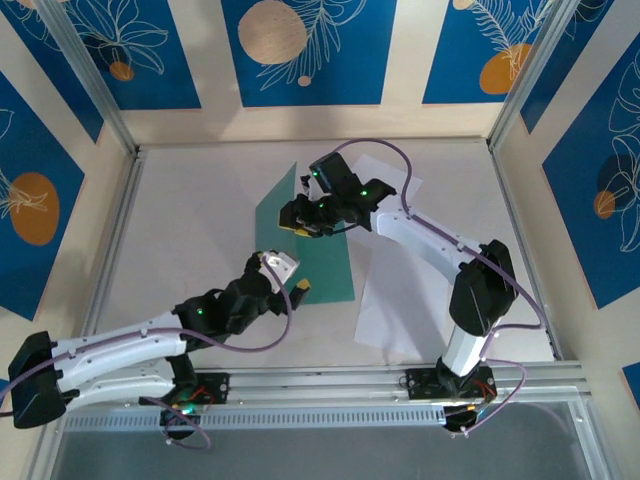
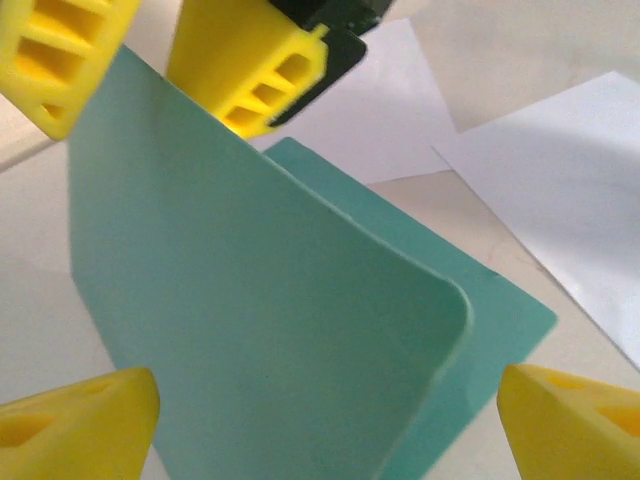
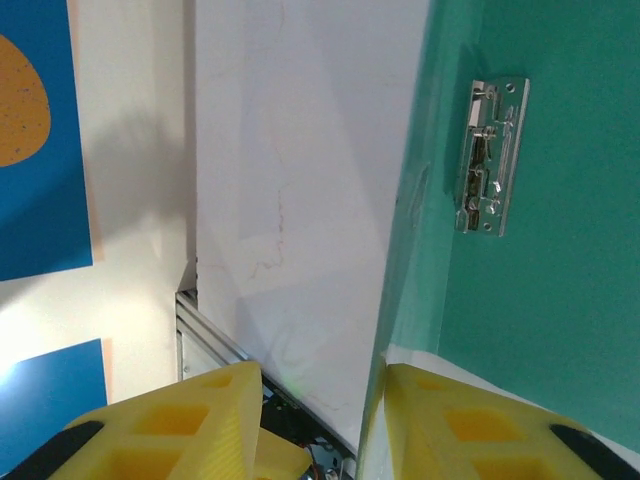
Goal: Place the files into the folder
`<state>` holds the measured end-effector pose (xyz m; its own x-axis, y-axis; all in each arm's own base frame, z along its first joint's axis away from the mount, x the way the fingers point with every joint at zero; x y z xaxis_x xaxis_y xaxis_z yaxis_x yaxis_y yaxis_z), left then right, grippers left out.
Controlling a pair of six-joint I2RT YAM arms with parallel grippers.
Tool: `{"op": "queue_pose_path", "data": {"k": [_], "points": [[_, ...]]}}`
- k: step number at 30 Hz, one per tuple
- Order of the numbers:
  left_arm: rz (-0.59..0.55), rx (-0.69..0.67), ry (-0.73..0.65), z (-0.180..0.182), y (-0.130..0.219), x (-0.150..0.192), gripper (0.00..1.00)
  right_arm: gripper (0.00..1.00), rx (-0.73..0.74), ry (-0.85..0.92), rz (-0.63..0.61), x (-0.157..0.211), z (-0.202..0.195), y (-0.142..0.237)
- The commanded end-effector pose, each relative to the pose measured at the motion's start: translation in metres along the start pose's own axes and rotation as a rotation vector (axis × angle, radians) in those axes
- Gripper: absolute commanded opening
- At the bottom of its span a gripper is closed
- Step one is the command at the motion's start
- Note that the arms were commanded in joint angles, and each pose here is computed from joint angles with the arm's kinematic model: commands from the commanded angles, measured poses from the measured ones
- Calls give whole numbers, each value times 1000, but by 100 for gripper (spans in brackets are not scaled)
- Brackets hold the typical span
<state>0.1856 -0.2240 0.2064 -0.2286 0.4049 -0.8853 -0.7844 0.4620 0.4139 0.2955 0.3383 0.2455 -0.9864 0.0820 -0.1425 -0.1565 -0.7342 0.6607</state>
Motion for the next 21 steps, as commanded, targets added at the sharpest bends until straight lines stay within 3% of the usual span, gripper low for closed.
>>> {"op": "queue_pose_path", "data": {"k": [1,10,17,21], "points": [[-42,-148,12,15,-2,-5,87,39,-44,-7,26,0,12,-2],[-38,-245,36,25,-4,0,66,42,-66,0,27,-4,20,-2],[-55,-301,57,33,-1,-1,36,43,-84,8,28,-9,28,-4],[-74,-334,81,37,0,-1,26,46,-91,26,15,-14,35,-2]]}}
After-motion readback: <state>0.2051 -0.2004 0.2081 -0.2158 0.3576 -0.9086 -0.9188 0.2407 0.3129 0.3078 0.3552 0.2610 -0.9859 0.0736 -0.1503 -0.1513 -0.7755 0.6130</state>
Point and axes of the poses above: each hand's point on the last joint's axis, 136 mm out from that joint toward the fingers, its own y axis back along the fingers, its own z axis along the line the jaws close on, x = y × z, the point moved 4 cm from there along y, back along the fingers, and after that the axes turned 3 degrees about -y, right-handed, at the moved point
